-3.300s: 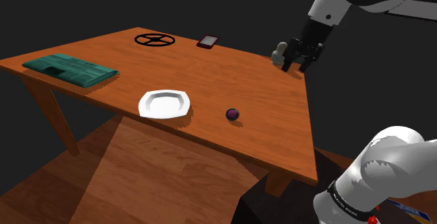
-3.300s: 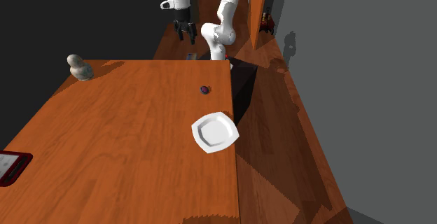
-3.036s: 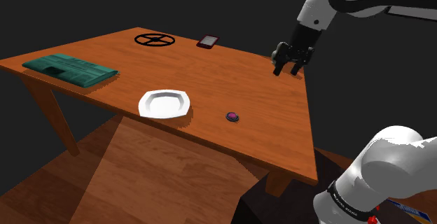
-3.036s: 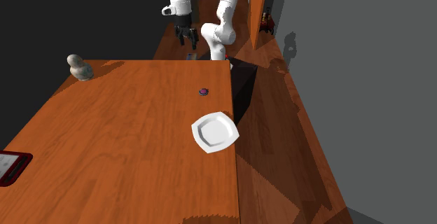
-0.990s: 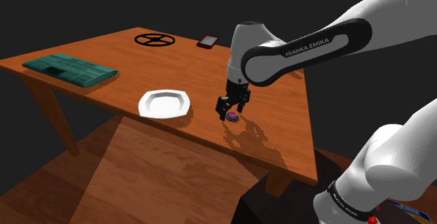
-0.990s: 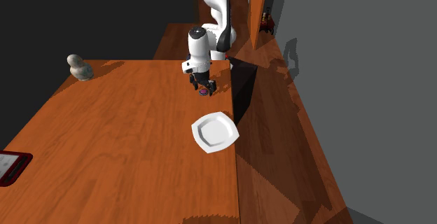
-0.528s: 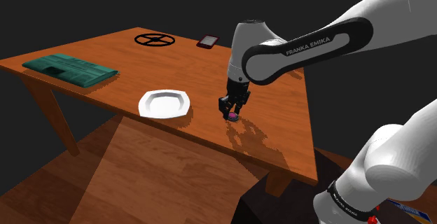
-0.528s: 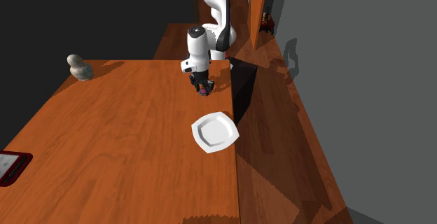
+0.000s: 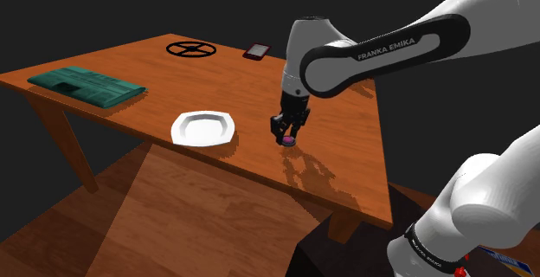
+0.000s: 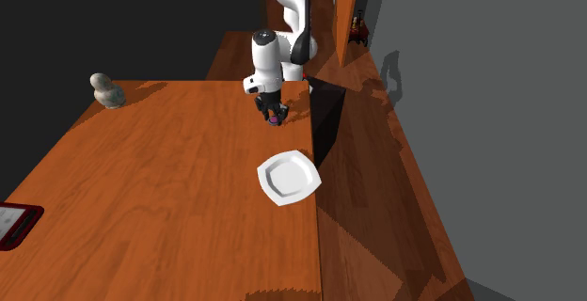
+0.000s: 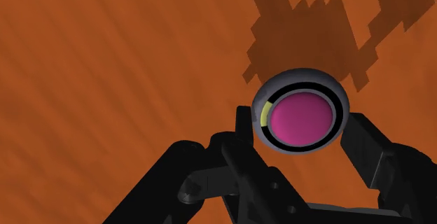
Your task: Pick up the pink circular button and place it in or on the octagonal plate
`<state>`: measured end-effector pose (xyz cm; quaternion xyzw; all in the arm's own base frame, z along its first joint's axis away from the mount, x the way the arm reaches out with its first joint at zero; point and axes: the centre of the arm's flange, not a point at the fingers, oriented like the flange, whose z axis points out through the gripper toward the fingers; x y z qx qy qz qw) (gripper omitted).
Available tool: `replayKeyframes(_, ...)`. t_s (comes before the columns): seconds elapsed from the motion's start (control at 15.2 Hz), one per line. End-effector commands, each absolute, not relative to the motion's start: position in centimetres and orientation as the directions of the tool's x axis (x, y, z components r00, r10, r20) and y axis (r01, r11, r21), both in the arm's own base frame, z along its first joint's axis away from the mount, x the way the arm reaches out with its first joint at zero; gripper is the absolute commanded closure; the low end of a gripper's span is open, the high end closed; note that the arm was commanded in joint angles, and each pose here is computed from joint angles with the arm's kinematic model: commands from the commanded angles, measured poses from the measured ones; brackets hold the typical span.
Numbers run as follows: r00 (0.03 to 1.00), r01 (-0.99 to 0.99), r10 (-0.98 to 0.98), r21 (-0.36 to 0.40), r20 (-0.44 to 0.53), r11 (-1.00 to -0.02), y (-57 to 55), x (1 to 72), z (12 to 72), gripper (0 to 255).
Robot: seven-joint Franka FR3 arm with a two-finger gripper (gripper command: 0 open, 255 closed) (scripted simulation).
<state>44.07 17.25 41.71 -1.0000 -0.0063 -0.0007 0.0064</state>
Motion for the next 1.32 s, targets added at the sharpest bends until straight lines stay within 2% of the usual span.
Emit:
replayKeyframes(0.0, 1.000, 0.013, 0.013, -0.013, 0.001, -1.000, 17.3, 44.1, 42.7, 255)
replayKeyframes(0.73, 1.000, 0.013, 0.013, -0.013, 0.001, -1.000, 17.3, 44.1, 48.5, 255)
replayKeyframes(1.25, 1.000, 0.013, 0.013, -0.013, 0.001, -1.000, 24.7, 51.6, 48.2, 255)
